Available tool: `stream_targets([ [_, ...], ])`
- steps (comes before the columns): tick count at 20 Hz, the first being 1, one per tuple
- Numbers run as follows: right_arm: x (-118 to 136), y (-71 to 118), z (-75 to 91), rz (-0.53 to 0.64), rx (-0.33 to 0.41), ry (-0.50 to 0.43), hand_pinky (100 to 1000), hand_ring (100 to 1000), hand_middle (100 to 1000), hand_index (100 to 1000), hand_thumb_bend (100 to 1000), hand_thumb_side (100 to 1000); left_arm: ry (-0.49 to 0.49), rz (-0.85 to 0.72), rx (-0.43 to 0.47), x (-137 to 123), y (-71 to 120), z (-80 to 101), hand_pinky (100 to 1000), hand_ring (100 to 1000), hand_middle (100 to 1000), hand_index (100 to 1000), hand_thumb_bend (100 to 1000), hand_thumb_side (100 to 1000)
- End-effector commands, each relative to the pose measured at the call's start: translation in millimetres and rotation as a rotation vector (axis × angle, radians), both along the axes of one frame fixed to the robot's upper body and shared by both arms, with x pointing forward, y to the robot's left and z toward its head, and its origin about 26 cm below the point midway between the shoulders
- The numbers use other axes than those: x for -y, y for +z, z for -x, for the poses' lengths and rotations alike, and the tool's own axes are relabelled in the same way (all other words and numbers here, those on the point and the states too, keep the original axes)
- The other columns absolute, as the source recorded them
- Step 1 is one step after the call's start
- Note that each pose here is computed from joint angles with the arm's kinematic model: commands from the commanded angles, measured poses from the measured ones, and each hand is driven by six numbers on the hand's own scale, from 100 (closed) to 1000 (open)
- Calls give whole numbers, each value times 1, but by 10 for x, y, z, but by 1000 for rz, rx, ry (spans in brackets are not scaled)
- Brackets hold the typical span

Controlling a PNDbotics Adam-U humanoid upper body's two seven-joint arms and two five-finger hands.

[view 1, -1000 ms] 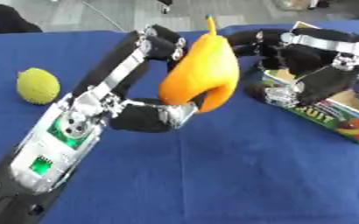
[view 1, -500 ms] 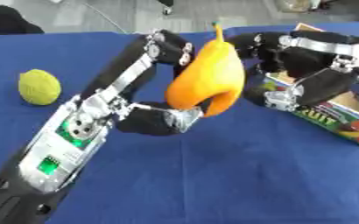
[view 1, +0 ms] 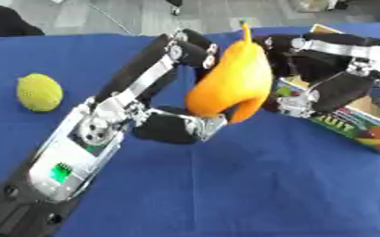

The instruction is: Pick up the objects with one hand, pass them to the other hand, and then place them into the box on the other side of the table.

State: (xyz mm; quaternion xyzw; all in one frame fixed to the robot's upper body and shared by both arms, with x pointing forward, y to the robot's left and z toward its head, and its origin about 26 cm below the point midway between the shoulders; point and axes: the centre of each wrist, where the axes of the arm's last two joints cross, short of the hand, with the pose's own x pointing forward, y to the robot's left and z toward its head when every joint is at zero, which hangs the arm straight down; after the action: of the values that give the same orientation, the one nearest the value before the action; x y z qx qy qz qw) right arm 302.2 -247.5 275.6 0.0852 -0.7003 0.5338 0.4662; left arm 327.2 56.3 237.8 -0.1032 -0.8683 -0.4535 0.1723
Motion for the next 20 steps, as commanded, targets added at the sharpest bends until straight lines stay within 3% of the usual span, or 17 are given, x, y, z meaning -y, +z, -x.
stream_targets([
  [1,-11,93,27,0,16,15,788,1000,1000,1000,258,251,-18,-1,30,64,79,19,369,388,327,349,100,100],
  [7,2,88,28,7,12,16,789,1000,1000,1000,260,228,20,-15,20,28,8,-58,369,389,327,349,100,100],
  [8,8,84,29,11,13,14,789,1000,1000,1000,261,197,31,-16,19,12,-3,-73,369,389,327,349,100,100],
  [9,13,80,29,15,13,14,791,1000,1000,1000,260,100,43,-17,19,-6,-14,-90,369,389,328,349,100,100],
  [14,45,83,32,49,9,14,795,1000,1000,1000,327,100,96,-18,21,-85,-58,-162,369,390,328,349,100,100],
  [20,59,108,34,64,7,33,796,1000,1000,1000,343,100,136,-8,18,-115,-106,-218,368,389,327,348,100,100],
])
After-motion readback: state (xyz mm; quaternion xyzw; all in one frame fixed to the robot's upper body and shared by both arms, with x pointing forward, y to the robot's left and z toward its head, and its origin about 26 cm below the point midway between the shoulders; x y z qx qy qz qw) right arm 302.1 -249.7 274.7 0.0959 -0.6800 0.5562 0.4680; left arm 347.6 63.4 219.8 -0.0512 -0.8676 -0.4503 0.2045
